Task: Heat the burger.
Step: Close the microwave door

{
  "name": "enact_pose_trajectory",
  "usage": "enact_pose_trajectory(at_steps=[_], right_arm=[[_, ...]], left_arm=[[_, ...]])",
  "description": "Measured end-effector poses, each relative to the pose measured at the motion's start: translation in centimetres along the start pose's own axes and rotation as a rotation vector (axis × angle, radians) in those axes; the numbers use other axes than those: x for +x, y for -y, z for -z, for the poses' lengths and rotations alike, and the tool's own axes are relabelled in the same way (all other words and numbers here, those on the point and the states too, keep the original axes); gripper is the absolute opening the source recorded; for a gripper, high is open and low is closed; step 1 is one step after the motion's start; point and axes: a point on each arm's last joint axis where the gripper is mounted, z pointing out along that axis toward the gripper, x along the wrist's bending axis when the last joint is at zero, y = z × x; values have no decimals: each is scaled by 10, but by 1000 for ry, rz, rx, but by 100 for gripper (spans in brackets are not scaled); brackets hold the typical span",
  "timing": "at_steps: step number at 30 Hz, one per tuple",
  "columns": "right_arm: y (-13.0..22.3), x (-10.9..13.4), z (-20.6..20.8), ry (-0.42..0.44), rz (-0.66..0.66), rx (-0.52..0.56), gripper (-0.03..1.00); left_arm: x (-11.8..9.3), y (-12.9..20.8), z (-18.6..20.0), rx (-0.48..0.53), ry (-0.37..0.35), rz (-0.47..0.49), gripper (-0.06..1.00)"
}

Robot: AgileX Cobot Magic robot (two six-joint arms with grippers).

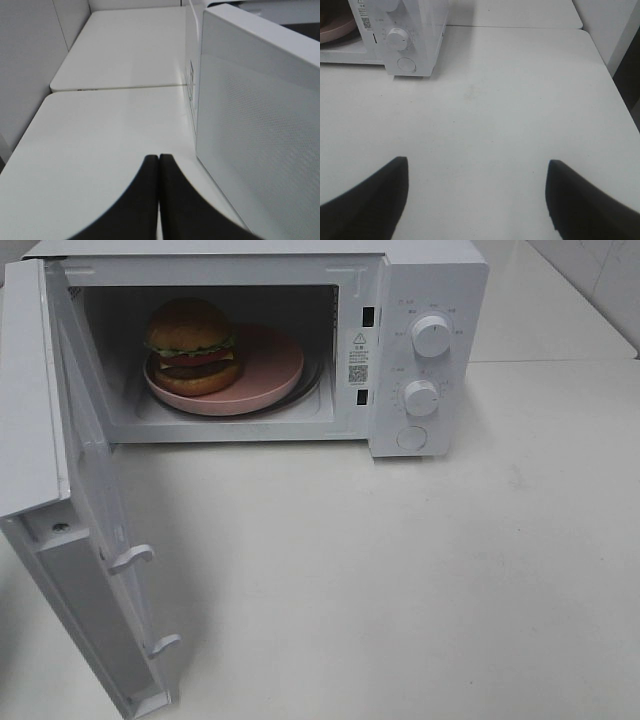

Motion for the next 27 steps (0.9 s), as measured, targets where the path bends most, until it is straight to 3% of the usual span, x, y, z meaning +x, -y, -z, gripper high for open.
enact_pose_trajectory(at_steps=[4, 9, 14, 15, 27], right_arm=[[0, 0, 0, 0, 0, 0, 75], [0, 0, 0, 0, 0, 0, 75], [0, 0, 0, 0, 0, 0, 75], [0, 0, 0, 0, 0, 0, 75], [0, 0, 0, 0, 0, 0, 75]], left_arm=[[0, 0, -12, -90, -11, -12, 0], [-2, 2, -23, -103, 11, 2, 0], [-9, 11, -39, -59, 86, 14, 0], [-14, 15, -46, -55, 130, 0, 0], [-34, 31, -68, -68, 335, -8, 0]])
